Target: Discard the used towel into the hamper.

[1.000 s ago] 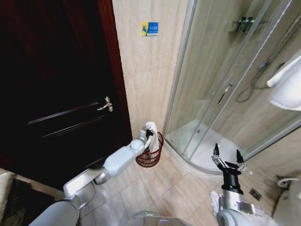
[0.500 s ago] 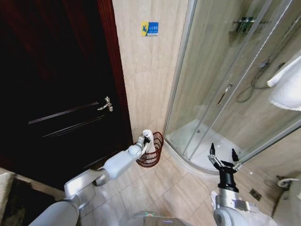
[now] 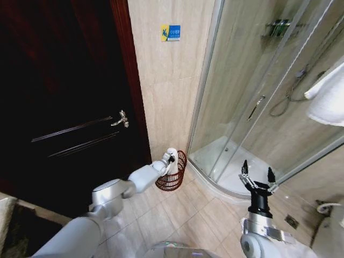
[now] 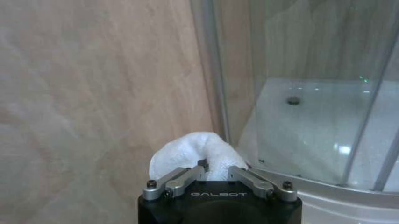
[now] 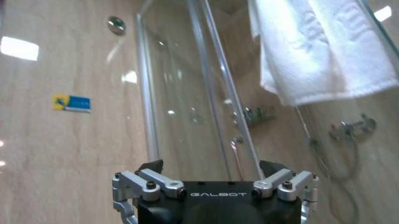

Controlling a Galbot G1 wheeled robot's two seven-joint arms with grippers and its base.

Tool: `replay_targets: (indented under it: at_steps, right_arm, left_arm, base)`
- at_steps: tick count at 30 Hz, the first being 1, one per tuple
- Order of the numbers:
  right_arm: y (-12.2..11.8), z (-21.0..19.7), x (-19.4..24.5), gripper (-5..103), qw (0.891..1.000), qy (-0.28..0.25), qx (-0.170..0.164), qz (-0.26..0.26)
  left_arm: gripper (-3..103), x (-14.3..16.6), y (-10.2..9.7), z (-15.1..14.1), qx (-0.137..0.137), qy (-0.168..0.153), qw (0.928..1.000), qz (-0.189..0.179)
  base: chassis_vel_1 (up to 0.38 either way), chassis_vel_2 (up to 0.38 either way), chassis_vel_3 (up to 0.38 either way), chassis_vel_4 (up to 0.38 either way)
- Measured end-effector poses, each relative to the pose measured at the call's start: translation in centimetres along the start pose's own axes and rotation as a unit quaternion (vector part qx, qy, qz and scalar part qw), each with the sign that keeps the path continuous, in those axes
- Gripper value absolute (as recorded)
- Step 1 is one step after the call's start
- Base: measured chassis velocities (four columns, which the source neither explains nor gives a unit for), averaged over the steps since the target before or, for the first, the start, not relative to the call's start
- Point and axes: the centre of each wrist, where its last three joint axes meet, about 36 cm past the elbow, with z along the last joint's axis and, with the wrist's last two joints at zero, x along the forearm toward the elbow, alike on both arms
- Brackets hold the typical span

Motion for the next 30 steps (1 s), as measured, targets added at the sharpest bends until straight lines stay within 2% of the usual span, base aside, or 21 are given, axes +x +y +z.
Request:
replay_targets:
  at_steps: [3, 10, 13, 22, 26, 30]
  right_arm:
    - [0.3, -0.9, -0.4, 100, 1.000, -0.010, 0.005, -0.018]
    - [0.4, -1.4, -0.3, 100, 1.000, -0.011, 0.005, -0.028]
    - [0.4, -1.5, -0.1, 100, 0.999, -0.010, 0.003, -0.030]
    - [0.4, -1.3, 0.0, 100, 0.999, -0.010, 0.002, -0.037]
    - [0.3, -0.8, 0.0, 100, 0.999, -0.020, -0.012, -0.045]
    - [0.2, -0.4, 0.0, 100, 0.999, -0.021, -0.012, -0.043]
  left_arm:
    - [2, 0.0, -0.5, -0.1, -0.003, -0.004, 1.0000, 0.008]
    - [2, 0.4, -0.1, -0.2, -0.002, -0.008, 0.9999, 0.009]
    - [2, 0.7, 0.4, 0.3, 0.002, -0.007, 1.0000, 0.005]
    - [2, 1.0, 0.0, 0.5, 0.015, -0.008, 0.9998, 0.006]
    - [2, 1.0, -0.1, 0.9, 0.013, -0.005, 0.9999, 0.006]
    - [2, 1.1, -0.2, 1.5, 0.009, -0.001, 0.9999, 0.008]
  base:
    - [0.000, 0.000, 0.000, 0.000]
    - [0.000, 0.000, 0.000, 0.000]
    - [0.000, 0.000, 0.000, 0.000]
    - [-0.046, 0.050, 0.051, -0.046]
    - [-0.073, 0.075, 0.086, -0.066]
    - [-0.045, 0.048, 0.053, -0.034]
